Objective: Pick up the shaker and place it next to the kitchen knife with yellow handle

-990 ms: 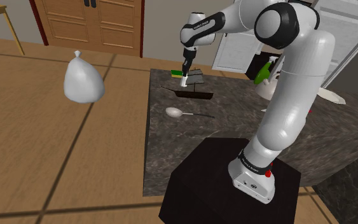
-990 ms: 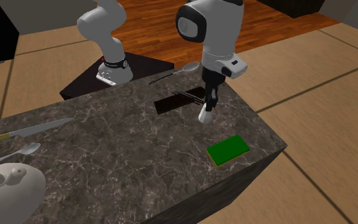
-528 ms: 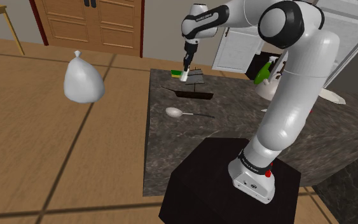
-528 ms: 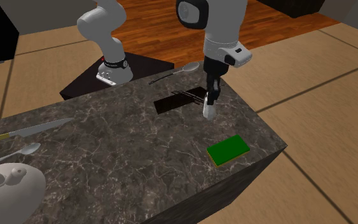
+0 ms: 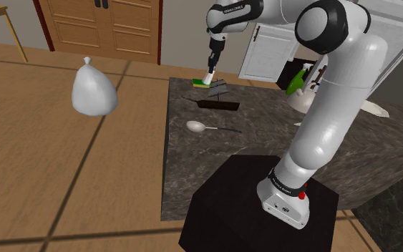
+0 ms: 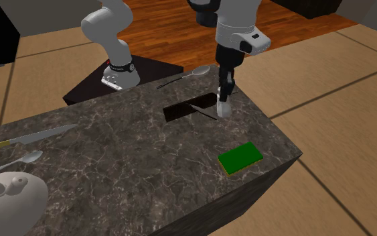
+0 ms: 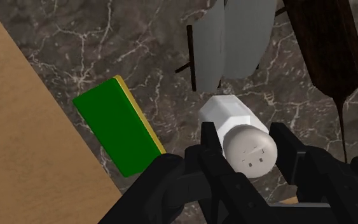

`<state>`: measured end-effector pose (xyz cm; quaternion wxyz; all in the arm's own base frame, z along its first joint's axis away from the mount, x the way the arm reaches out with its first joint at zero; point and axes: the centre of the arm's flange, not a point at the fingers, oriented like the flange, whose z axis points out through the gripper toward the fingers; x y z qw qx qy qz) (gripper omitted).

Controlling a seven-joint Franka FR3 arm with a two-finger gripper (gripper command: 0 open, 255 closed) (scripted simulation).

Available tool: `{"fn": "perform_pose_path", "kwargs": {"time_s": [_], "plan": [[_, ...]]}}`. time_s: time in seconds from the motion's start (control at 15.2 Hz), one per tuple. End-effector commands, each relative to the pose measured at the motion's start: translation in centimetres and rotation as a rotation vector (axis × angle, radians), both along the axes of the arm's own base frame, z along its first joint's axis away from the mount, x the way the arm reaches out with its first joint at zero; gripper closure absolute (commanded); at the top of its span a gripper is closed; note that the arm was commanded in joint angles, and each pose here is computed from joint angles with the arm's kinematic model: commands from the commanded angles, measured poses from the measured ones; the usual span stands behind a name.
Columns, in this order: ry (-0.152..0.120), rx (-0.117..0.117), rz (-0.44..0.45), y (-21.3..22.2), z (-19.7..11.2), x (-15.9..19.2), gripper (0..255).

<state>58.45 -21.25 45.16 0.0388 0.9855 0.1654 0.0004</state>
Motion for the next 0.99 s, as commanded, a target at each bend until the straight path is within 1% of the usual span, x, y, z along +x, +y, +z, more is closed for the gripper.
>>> {"fn": "perform_pose_path", "kwargs": {"time_s": [0.0, 0.92], "plan": [[0.0, 0.0, 0.0, 0.0, 1.1, 0.0, 255], [0.0, 0.0, 0.0, 0.0, 8.5, 0.0, 255]]}}
